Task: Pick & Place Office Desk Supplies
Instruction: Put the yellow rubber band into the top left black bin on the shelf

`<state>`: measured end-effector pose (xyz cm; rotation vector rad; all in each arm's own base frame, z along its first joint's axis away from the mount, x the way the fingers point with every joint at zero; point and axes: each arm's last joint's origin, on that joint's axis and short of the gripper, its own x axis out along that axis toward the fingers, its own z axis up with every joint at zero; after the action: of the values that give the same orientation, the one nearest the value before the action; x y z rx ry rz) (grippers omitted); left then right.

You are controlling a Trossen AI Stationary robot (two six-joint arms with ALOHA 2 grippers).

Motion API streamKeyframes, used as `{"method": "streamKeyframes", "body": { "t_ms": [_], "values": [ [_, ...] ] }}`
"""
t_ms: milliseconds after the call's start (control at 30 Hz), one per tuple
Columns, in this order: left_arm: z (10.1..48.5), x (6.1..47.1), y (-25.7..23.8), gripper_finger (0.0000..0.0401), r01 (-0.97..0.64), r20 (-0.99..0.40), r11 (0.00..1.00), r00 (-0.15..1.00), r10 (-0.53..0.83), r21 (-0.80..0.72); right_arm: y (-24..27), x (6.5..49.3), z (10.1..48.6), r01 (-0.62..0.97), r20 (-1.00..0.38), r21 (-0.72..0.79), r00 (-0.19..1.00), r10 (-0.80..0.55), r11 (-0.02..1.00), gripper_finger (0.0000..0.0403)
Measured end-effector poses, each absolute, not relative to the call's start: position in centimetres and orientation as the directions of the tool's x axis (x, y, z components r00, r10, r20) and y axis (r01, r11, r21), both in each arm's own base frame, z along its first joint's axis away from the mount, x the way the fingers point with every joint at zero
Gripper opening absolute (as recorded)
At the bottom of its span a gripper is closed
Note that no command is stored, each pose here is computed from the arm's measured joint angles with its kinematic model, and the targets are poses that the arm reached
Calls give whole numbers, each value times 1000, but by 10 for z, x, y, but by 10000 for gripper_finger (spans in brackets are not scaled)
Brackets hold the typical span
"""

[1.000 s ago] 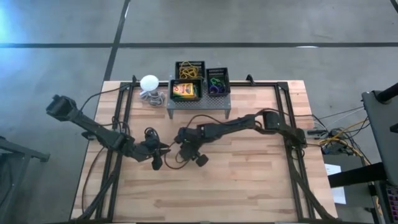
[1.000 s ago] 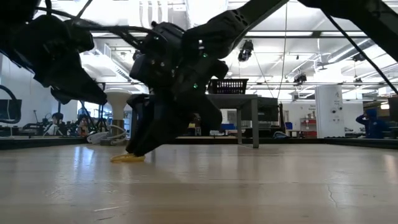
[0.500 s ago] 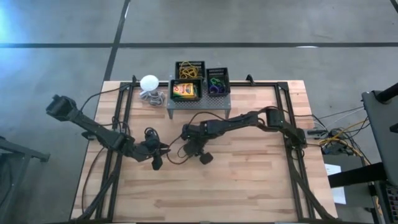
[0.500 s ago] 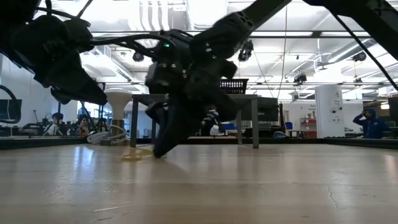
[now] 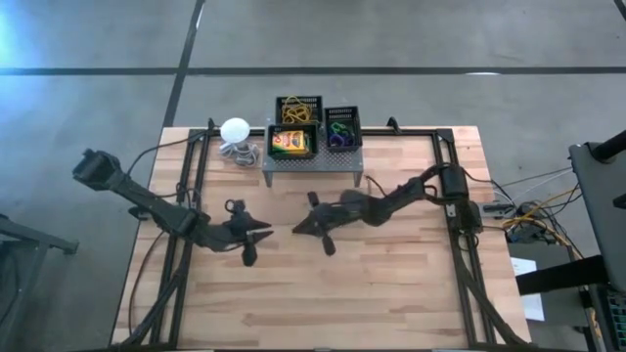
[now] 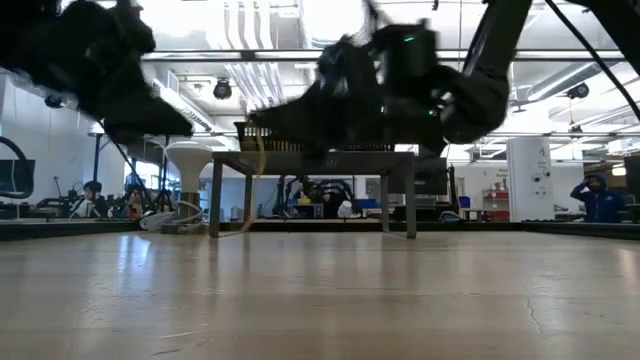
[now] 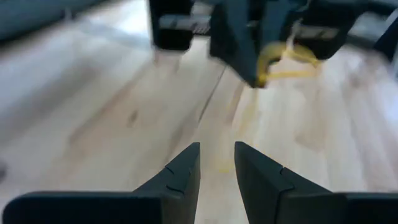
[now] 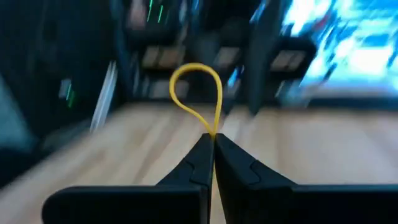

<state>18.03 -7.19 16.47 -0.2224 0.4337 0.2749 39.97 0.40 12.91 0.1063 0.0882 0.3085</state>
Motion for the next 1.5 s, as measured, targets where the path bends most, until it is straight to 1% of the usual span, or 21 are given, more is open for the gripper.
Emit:
{"method": "streamKeyframes", "body": {
  "t_ms": [67, 133, 267, 367, 533, 667, 733, 833, 933, 1067, 1167, 1300, 1400, 1500],
  "values": [
    [171, 184, -73, 104, -289, -381, 948, 898, 219, -135, 3, 394, 136, -260, 48, 121, 966, 256, 958, 8],
    [177, 187, -73, 104, -278, -321, 955, 918, 231, -107, 1, 389, 142, -256, 113, 131, 964, 243, 958, 8],
    [190, 193, -72, 109, -247, -206, 968, 950, 234, -37, 1, 385, 157, -260, 151, 128, 959, 240, 957, 8],
    [198, 196, -70, 127, -246, -133, 969, 961, 243, -11, 1, 383, 174, -264, 197, 98, 950, 241, 960, 8],
    [206, 200, -63, 182, -245, -62, 969, 968, 243, -32, 1, 379, 194, -245, 213, 60, 950, 227, 968, 8],
    [210, 206, -54, 231, -170, -25, 983, 985, 168, -75, 0, 381, 205, -227, 191, 35, 957, 216, 973, 8],
    [209, 211, -49, 250, -159, -18, 982, 987, 158, -101, 0, 384, 209, -225, 185, 32, 959, 215, 974, 8],
    [207, 220, -43, 266, -181, -36, 977, 983, 178, -110, 1, 390, 214, -222, 174, 21, 961, 215, 975, 8],
    [207, 232, -41, 270, -182, -50, 978, 983, 178, -104, 0, 394, 217, -219, 157, 7, 964, 215, 976, 8],
    [208, 245, -44, 253, -162, -61, 984, 986, 157, -76, 0, 397, 219, -216, 149, -8, 965, 215, 976, 8],
    [209, 250, -46, 222, -162, -73, 984, 985, 157, -71, 0, 397, 218, -217, 145, -9, 966, 216, 976, 8],
    [209, 251, -46, 159, -161, -76, 984, 985, 156, -74, 0, 397, 217, -218, 131, -6, 967, 217, 976, 8],
    [209, 251, -47, 101, -152, -79, 984, 986, 145, -92, 0, 397, 216, -219, 127, -4, 968, 217, 976, 8],
    [207, 251, -48, 44, -125, -95, 987, 989, 115, -104, 0, 397, 214, -219, 96, 16, 971, 217, 976, 9]
  ]
}}
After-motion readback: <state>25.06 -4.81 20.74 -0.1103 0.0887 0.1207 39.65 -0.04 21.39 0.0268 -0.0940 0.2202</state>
